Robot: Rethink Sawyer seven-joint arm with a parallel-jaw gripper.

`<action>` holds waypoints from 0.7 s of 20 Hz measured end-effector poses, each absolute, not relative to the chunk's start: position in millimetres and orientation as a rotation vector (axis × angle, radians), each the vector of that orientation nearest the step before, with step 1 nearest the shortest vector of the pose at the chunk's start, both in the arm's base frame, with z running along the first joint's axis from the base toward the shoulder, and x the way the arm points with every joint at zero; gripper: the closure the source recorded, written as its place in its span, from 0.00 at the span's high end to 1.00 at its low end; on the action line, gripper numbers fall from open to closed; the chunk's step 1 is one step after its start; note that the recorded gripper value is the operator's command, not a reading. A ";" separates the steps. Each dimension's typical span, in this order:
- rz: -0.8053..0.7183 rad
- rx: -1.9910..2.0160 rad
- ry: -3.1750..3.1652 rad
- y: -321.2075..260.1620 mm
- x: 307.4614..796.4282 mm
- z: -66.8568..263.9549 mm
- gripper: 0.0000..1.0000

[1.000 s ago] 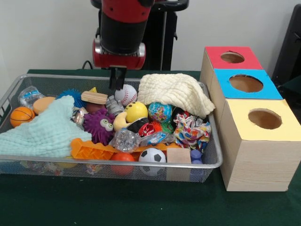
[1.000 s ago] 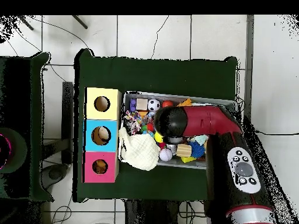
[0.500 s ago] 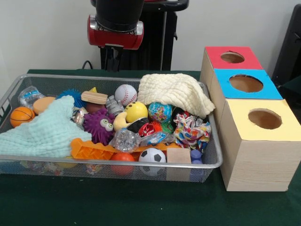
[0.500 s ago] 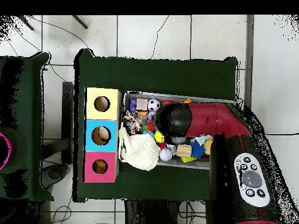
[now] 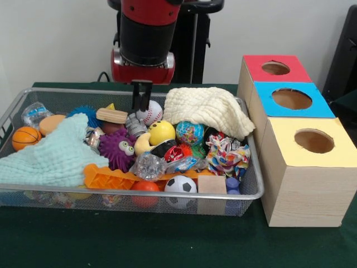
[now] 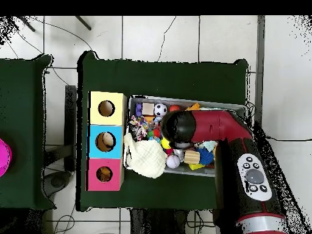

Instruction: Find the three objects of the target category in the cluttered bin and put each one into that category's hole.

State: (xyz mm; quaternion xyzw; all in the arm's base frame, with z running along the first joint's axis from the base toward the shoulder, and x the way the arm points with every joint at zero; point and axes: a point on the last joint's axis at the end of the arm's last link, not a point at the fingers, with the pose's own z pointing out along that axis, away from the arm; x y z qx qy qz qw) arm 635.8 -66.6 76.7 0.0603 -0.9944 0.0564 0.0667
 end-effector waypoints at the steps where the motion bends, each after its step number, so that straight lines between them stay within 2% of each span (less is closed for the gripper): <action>1: 0.165 0.186 -3.014 -65.5 637.1 71.7 0.00; 12: 0.133 0.233 -3.119 -50.5 638.4 23.1 0.00; 13: 0.129 0.239 -3.111 -47.5 634.3 15.0 1.00; 14: 0.129 0.240 -3.109 -47.3 633.6 14.0 1.00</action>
